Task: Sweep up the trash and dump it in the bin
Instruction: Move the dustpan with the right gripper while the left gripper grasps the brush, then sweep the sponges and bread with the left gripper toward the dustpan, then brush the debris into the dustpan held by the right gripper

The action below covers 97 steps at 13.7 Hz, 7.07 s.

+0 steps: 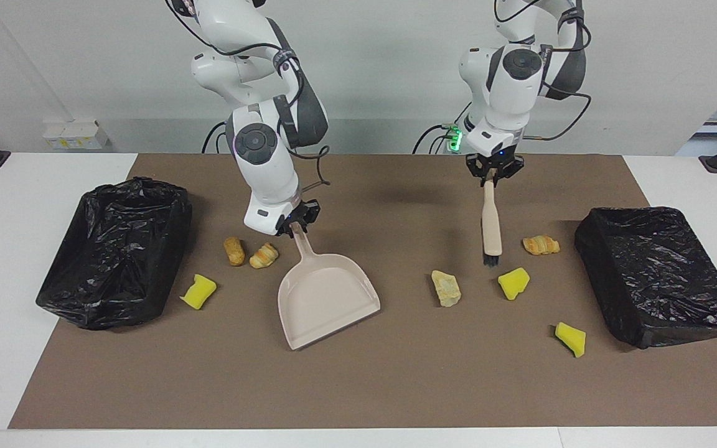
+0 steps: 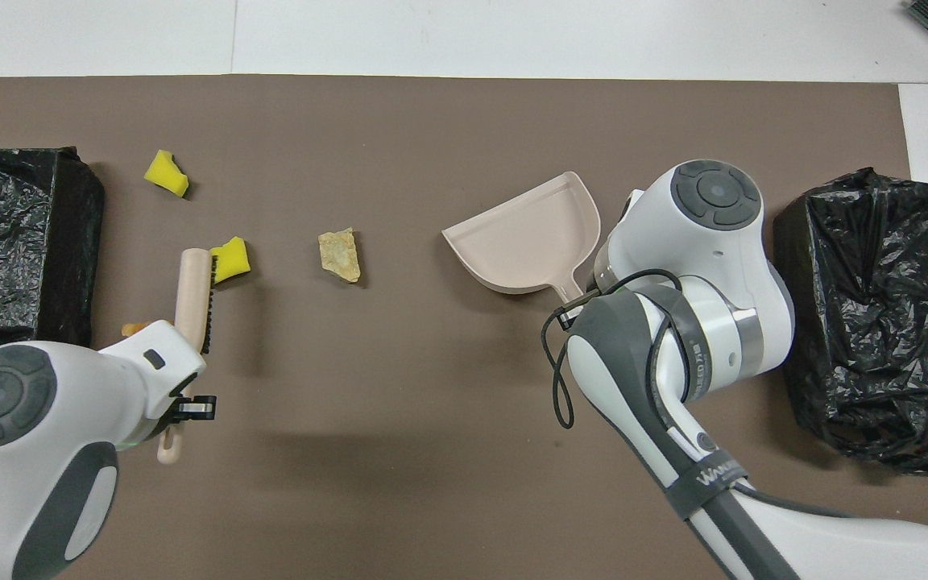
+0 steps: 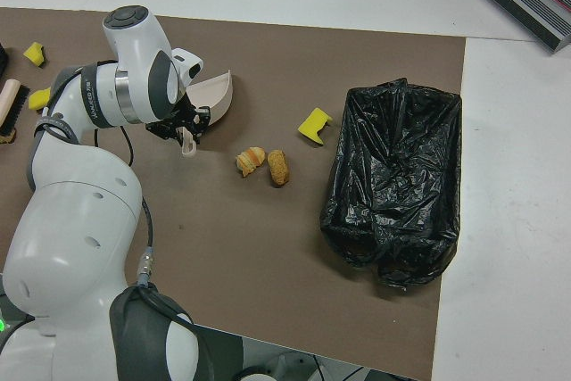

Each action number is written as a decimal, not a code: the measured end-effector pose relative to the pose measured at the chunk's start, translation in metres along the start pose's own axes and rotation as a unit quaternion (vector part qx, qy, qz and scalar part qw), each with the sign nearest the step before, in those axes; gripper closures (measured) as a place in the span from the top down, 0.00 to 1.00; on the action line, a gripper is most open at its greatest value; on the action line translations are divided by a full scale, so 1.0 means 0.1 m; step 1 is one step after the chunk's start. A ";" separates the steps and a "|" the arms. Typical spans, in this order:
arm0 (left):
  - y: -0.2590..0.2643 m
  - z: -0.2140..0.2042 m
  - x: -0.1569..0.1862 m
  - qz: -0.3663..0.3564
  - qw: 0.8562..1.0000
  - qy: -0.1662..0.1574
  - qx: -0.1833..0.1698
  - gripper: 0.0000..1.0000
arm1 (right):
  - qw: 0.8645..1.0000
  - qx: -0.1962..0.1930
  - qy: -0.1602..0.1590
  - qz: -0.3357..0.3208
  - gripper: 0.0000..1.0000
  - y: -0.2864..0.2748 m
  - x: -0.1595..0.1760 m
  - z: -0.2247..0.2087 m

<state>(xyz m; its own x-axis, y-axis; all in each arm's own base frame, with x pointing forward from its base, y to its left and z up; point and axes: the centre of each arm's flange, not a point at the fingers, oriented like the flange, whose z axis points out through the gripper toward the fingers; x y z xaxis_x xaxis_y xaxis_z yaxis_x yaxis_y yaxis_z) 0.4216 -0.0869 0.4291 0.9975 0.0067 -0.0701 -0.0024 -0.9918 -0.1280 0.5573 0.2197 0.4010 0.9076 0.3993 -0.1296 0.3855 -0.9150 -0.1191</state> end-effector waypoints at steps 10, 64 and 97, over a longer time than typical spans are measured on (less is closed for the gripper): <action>-0.52 0.66 -0.11 -0.169 0.982 -0.066 0.045 0.27 | 0.921 -0.019 0.030 -0.387 0.32 -0.01 -0.02 0.08; 1.66 0.43 0.54 0.281 0.950 -0.088 0.106 0.27 | 0.854 -0.104 -0.053 -0.507 0.32 -0.31 0.18 0.45; 1.99 0.58 -0.15 -0.010 0.993 -0.102 -0.065 0.27 | 0.830 -0.137 -0.156 -0.518 0.32 -0.76 -0.02 0.49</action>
<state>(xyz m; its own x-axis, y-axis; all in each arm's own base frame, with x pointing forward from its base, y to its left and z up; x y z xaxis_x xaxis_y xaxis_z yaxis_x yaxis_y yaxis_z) 0.4021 -0.2770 0.3477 0.9622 0.0391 -0.2696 0.0397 -0.9992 -0.0030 0.5187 0.2911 0.3622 -0.0046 0.9363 -0.3513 0.9940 -0.0340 -0.1038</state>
